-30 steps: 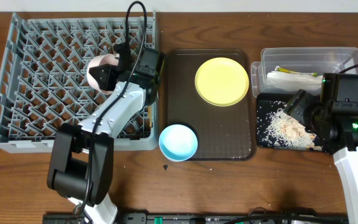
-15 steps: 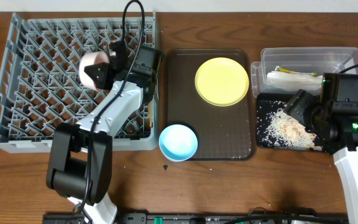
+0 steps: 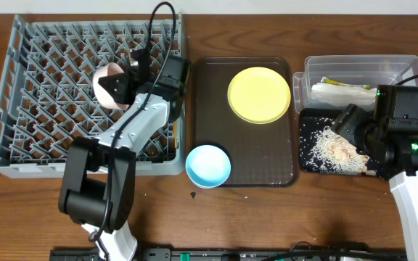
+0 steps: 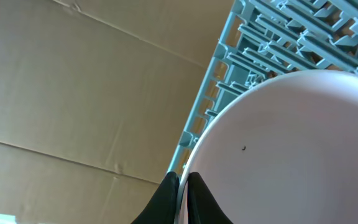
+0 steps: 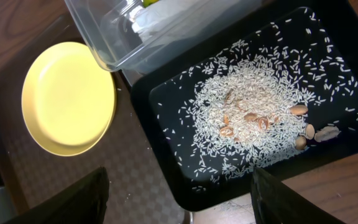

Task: Sort waste into correct bins and load items into the dishwasher
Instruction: 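Tilt the pink bowl upright in the rack and release, then reach the right gripper to the light-blue bowl and grasp its rim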

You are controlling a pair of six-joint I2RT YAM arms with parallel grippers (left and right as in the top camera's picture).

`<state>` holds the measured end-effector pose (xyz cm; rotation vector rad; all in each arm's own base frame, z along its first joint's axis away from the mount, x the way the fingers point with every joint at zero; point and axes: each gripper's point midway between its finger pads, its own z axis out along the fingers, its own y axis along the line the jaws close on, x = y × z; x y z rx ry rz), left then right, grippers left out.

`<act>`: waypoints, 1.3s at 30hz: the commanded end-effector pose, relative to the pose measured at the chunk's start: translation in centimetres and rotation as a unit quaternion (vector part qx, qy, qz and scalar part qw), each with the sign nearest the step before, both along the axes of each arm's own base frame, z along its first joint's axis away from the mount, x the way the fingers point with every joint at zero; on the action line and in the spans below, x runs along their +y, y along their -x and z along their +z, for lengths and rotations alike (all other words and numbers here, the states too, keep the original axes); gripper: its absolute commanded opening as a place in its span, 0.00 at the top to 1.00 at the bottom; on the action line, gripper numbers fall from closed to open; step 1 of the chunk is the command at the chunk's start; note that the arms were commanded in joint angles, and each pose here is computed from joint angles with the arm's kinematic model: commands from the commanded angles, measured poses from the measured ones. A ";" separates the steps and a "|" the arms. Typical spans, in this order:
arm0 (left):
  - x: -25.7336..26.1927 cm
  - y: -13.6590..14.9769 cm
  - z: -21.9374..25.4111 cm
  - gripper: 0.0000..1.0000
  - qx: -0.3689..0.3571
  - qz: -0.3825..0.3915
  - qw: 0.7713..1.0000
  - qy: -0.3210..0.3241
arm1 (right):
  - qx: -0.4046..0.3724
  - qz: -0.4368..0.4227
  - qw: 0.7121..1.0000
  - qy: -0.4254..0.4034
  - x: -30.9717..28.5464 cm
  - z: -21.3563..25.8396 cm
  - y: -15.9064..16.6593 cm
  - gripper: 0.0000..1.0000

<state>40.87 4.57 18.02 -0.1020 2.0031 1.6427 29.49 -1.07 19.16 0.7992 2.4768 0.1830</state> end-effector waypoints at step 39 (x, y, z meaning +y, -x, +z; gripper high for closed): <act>-21.1 10.6 -1.3 0.54 0.159 -0.252 0.735 0.609 | -0.029 0.218 0.973 -0.065 6.5 0.8 0.3 0.43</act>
